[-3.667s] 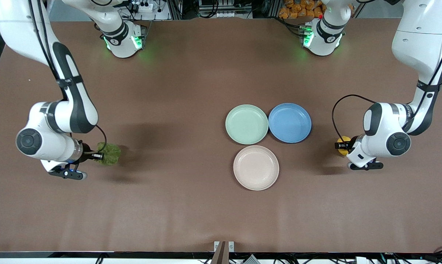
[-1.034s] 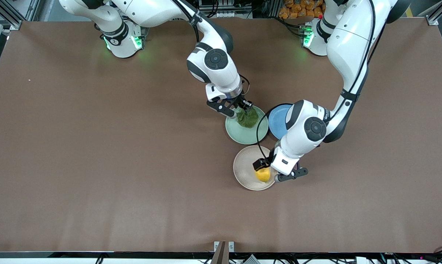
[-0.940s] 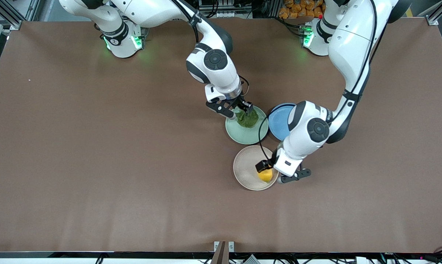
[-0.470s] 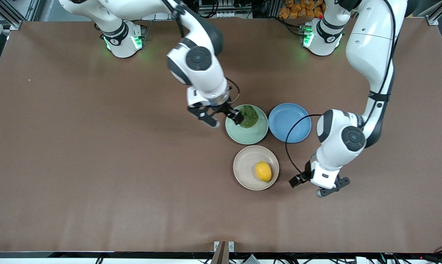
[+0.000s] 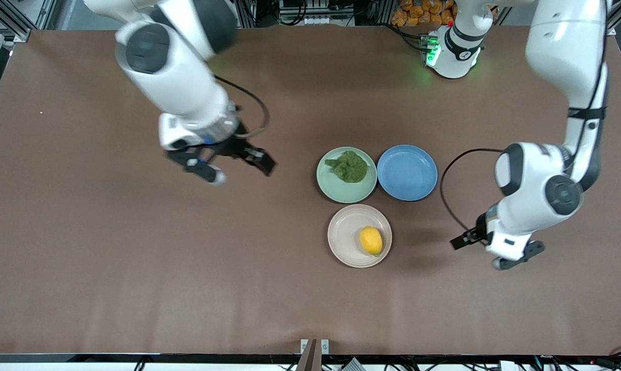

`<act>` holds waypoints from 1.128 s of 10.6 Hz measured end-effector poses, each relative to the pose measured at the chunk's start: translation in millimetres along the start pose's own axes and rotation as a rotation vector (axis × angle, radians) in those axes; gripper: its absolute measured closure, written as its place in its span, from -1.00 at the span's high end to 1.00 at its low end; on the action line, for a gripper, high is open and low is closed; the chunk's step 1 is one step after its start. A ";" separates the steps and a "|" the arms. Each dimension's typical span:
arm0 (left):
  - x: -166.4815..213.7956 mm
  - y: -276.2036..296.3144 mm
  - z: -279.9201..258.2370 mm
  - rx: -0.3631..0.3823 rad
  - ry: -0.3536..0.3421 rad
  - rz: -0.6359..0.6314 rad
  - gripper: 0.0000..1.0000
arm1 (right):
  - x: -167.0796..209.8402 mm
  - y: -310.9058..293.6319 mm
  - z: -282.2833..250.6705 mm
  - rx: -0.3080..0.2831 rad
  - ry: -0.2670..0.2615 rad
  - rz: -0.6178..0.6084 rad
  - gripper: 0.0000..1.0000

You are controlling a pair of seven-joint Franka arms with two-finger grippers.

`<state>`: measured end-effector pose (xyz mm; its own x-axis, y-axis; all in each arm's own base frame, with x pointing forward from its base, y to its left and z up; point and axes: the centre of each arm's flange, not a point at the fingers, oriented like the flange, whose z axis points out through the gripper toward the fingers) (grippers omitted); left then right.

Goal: Place lemon and lettuce in plates

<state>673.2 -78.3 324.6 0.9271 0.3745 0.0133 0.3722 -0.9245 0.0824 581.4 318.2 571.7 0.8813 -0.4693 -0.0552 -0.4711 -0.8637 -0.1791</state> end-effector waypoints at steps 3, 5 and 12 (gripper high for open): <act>-29.3 -40.2 -61.0 -0.012 0.033 0.054 1.00 | 61.9 84.0 -54.0 -0.053 -0.009 -0.116 1.00; -41.2 -45.6 -113.7 -0.043 0.100 0.060 1.00 | 91.5 134.3 -74.7 -0.086 -0.034 -0.182 1.00; -55.0 -64.0 -231.8 -0.037 0.138 0.179 1.00 | 116.8 191.0 -117.4 -0.128 0.035 -0.308 1.00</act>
<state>588.3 -23.2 549.5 0.9626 0.2134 0.1672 0.1981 -0.9747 0.1034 590.1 76.8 646.4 0.9822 -0.1871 0.0170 -0.1859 -0.9809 -0.0568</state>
